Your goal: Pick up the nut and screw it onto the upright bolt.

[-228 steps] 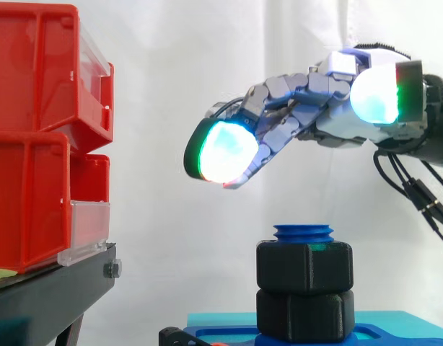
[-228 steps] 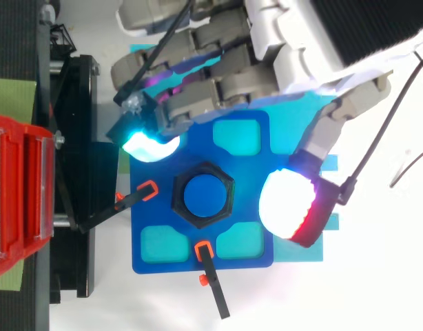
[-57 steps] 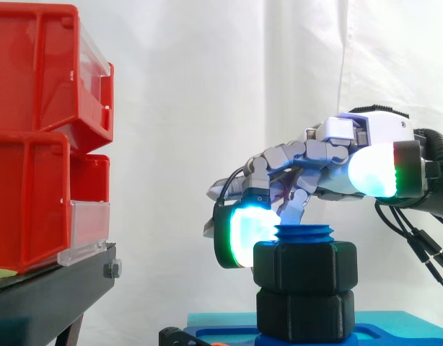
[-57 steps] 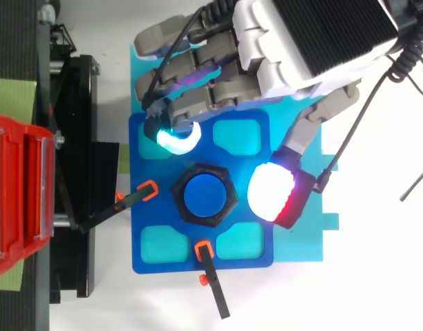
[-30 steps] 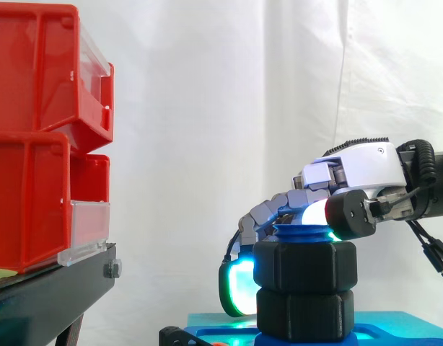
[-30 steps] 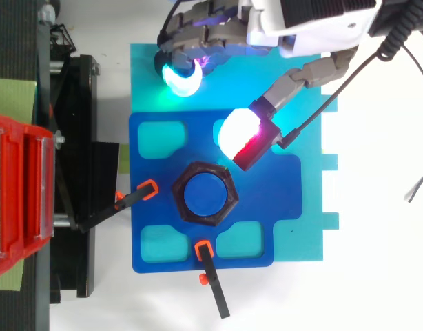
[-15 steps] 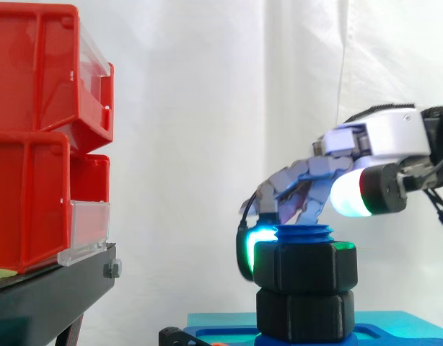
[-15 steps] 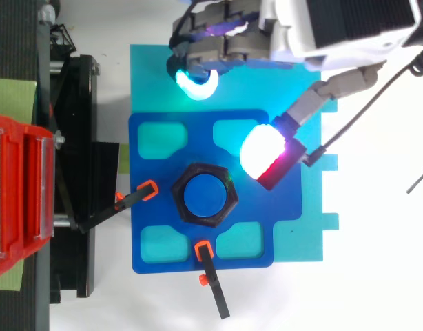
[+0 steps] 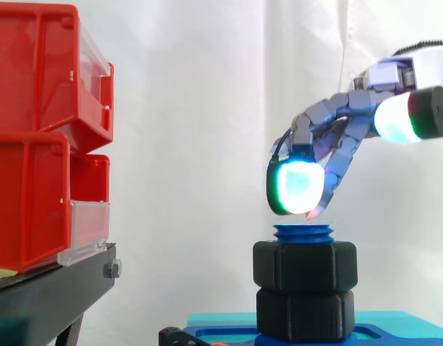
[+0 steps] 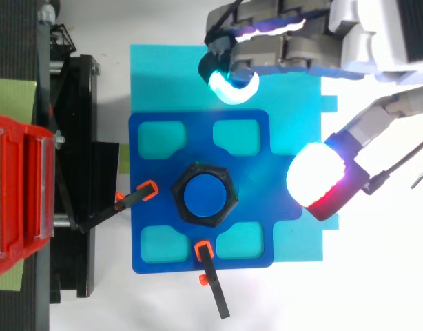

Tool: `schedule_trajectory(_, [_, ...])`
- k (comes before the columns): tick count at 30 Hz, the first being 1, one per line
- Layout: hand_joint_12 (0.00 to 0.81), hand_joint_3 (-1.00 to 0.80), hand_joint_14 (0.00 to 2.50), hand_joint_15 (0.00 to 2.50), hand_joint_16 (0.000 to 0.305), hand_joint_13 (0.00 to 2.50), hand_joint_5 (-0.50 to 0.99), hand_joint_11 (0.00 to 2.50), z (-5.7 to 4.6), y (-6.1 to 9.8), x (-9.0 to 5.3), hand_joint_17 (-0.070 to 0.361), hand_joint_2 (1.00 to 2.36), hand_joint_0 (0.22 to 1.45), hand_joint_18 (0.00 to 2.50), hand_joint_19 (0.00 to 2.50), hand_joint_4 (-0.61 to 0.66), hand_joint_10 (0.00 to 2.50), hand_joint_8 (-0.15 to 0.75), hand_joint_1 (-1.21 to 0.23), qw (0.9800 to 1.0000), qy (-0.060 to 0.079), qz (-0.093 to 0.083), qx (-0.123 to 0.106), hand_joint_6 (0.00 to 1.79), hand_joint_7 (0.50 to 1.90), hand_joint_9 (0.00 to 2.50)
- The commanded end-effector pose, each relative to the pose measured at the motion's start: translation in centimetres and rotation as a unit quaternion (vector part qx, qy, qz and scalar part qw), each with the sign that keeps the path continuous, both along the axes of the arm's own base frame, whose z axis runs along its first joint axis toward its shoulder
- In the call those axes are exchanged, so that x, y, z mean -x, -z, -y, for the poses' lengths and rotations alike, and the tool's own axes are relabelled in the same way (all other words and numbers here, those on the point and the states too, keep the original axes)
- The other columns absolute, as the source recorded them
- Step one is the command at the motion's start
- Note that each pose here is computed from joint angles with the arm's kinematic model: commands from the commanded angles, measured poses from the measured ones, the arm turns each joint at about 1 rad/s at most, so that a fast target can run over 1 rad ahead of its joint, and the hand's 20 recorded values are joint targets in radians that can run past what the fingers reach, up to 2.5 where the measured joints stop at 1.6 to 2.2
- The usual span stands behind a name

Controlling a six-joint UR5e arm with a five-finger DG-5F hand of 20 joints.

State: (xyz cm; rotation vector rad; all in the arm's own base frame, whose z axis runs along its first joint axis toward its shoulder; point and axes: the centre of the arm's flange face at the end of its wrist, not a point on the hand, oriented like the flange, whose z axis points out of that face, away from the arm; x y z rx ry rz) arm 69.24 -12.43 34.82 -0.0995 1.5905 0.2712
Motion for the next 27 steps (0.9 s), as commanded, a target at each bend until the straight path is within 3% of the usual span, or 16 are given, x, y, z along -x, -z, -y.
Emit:
schedule_trajectory(1, [0.292, -0.50, 0.00, 0.00, 0.030, 0.56, -0.08, 0.00, -0.8, -1.1, 0.3, 0.067, 1.00, 0.48, 0.23, 0.00, 0.29, 0.00, 0.302, -0.21, 0.9998, 0.018, -0.004, 0.001, 0.50, 0.97, 0.93])
schedule_trajectory(5, [0.300, -0.50, 0.00, 0.00, 0.030, 0.58, -0.09, 0.00, -2.2, -0.7, 1.0, 0.068, 1.00, 0.48, 0.25, 0.00, 0.29, 0.00, 0.300, -0.21, 0.9990, 0.037, -0.025, 0.002, 0.50, 0.97, 0.94])
schedule_trajectory(9, [0.292, -0.50, 0.00, 0.00, 0.029, 0.60, -0.08, 0.00, -3.0, 0.4, 2.4, 0.066, 1.00, 0.49, 0.27, 0.00, 0.29, 0.00, 0.303, -0.22, 0.9985, 0.047, -0.029, 0.002, 0.50, 0.98, 0.95])
schedule_trajectory(11, [0.292, -0.50, 0.00, 0.00, 0.029, 0.60, -0.08, 0.00, -3.5, 0.1, 3.3, 0.066, 1.00, 0.49, 0.27, 0.00, 0.29, 0.00, 0.301, -0.23, 0.9978, 0.067, -0.002, -0.003, 0.50, 0.97, 0.95])
schedule_trajectory(12, [0.292, -0.50, 0.00, 0.00, 0.029, 0.60, -0.09, 0.00, -3.5, 0.1, 3.3, 0.066, 1.00, 0.49, 0.27, 0.00, 0.29, 0.00, 0.301, -0.23, 0.9978, 0.067, -0.002, -0.003, 0.50, 0.97, 0.95])
schedule_trajectory(15, [0.293, -0.50, 0.00, 0.00, 0.029, 0.60, -0.09, 0.00, -4.1, -0.6, 4.5, 0.066, 1.00, 0.49, 0.27, 0.00, 0.28, 0.00, 0.295, -0.23, 0.9950, 0.096, 0.023, -0.013, 0.50, 0.97, 0.94])
schedule_trajectory(16, [0.295, -0.50, 0.00, 0.00, 0.029, 0.59, -0.09, 0.00, -4.3, -0.5, 4.7, 0.066, 1.00, 0.49, 0.27, 0.00, 0.28, 0.00, 0.297, -0.23, 0.9946, 0.100, 0.024, -0.015, 0.50, 0.97, 0.94])
schedule_trajectory(17, [0.296, -0.50, 0.00, 0.00, 0.029, 0.59, -0.09, 0.00, -5.7, -0.7, 4.8, 0.066, 1.00, 0.48, 0.27, 0.00, 0.28, 0.00, 0.295, -0.23, 0.9939, 0.105, 0.025, -0.022, 0.50, 0.97, 0.94])
schedule_trajectory(18, [0.296, -0.50, 0.00, 0.00, 0.029, 0.59, -0.09, 0.00, -6.3, -0.6, 4.8, 0.066, 1.00, 0.49, 0.27, 0.00, 0.28, 0.00, 0.293, -0.23, 0.9937, 0.107, 0.022, -0.024, 0.50, 0.97, 0.94])
schedule_trajectory(20, [0.297, -0.50, 0.00, 0.00, 0.030, 0.57, -0.10, 0.00, -7.8, -1.1, 4.9, 0.067, 1.00, 0.48, 0.25, 0.00, 0.27, 0.00, 0.293, -0.23, 0.9919, 0.121, 0.020, -0.030, 0.50, 0.96, 0.91])
schedule_trajectory(21, [0.298, -0.50, 0.00, 0.00, 0.030, 0.56, -0.10, 0.00, -7.6, -1.0, 5.0, 0.067, 1.00, 0.48, 0.25, 0.00, 0.26, 0.00, 0.289, -0.23, 0.9894, 0.141, 0.015, -0.033, 0.50, 0.96, 0.90])
schedule_trajectory(22, [0.299, -0.50, 0.00, 0.00, 0.030, 0.55, -0.10, 0.00, -7.6, -1.0, 5.0, 0.067, 1.00, 0.48, 0.24, 0.00, 0.26, 0.00, 0.289, -0.23, 0.9894, 0.141, 0.015, -0.033, 0.50, 0.95, 0.89])
schedule_trajectory(23, [0.302, -0.50, 0.00, 0.00, 0.030, 0.54, -0.11, 0.00, -7.6, -1.0, 5.2, 0.068, 1.00, 0.48, 0.24, 0.00, 0.26, 0.00, 0.284, -0.23, 0.9854, 0.164, 0.008, -0.043, 0.50, 0.94, 0.88])
schedule_trajectory(27, [0.304, -0.50, 0.00, 0.00, 0.031, 0.47, -0.12, 0.00, -7.8, -0.9, 5.2, 0.070, 1.00, 0.48, 0.16, 0.00, 0.24, 0.00, 0.275, -0.25, 0.9810, 0.177, 0.005, -0.079, 0.50, 0.90, 0.82])
